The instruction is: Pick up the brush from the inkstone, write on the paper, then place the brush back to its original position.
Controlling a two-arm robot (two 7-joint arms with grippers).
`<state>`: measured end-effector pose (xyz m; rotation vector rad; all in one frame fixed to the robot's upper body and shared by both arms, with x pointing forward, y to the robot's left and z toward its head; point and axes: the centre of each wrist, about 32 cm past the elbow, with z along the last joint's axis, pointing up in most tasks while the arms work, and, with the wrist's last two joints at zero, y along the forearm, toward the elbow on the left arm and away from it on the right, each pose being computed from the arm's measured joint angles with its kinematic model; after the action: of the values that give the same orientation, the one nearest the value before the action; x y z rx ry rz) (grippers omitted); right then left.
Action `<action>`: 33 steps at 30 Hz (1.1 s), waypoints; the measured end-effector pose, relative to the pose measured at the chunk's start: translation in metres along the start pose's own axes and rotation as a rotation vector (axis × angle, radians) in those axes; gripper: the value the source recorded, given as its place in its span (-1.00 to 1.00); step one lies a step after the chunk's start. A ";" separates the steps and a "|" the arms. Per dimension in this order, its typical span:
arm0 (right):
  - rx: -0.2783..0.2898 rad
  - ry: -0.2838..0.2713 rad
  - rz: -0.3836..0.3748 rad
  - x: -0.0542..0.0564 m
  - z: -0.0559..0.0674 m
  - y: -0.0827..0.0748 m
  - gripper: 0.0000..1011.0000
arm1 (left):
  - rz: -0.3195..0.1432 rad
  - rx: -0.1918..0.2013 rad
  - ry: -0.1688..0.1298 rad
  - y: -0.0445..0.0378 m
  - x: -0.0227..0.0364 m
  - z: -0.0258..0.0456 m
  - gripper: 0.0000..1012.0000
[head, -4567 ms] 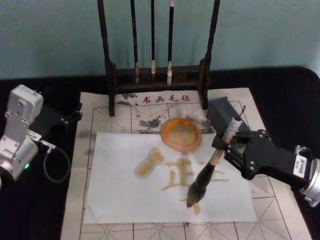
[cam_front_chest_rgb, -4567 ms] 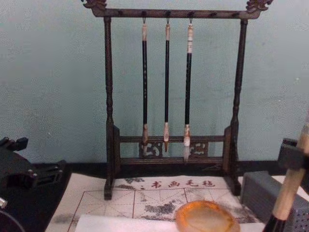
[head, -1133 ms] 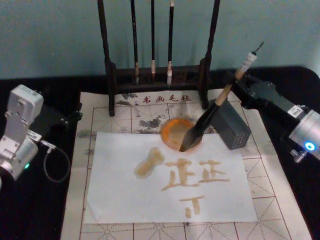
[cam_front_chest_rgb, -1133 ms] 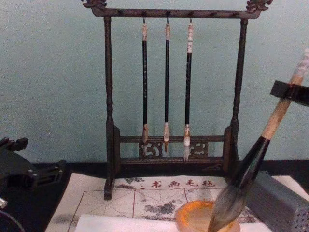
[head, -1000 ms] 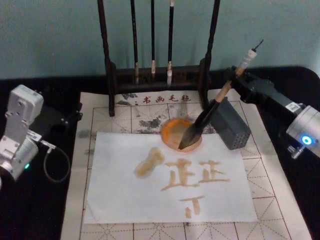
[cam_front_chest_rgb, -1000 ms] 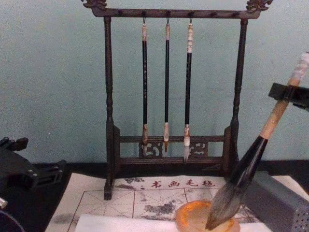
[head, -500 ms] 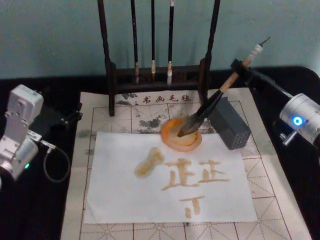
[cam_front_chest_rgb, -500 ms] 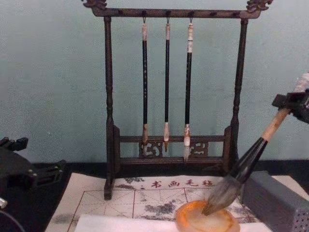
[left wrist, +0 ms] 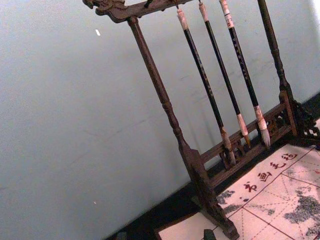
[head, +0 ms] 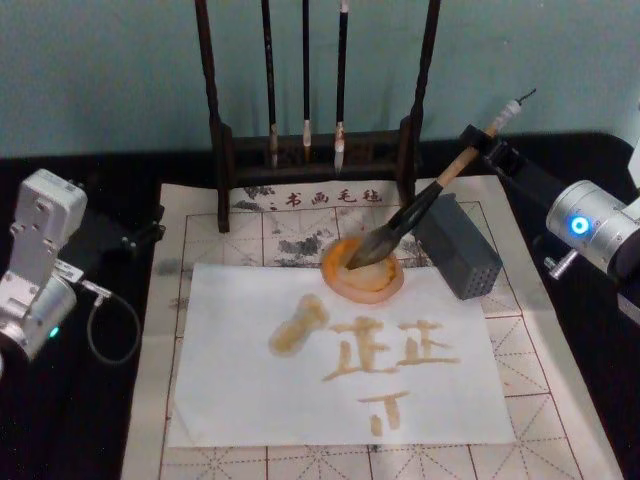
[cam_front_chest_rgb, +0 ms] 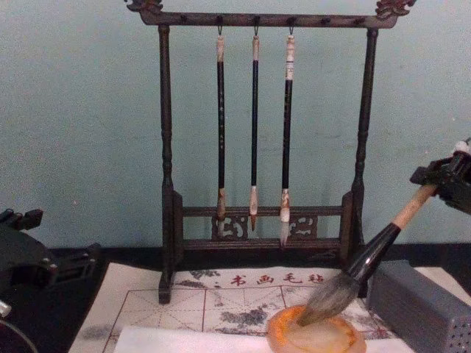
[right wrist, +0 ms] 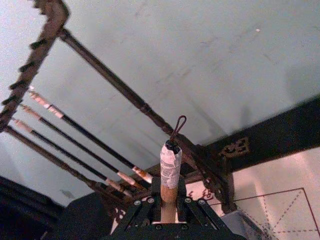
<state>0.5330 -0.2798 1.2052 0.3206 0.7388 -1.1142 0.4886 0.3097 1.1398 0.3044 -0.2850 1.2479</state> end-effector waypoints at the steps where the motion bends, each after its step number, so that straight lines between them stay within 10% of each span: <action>1: -0.001 0.007 -0.005 0.000 0.000 0.001 -0.63 | 0.000 0.000 0.000 0.0000 0.0000 0.0000 0.98; 33: -0.013 0.117 -0.110 0.006 -0.008 0.014 -0.63 | 0.000 0.000 0.000 0.0000 0.0000 0.0000 0.98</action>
<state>0.5436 -0.2732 1.1934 0.3390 0.8757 -1.2015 0.4886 0.3097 1.1398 0.3045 -0.2850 1.2480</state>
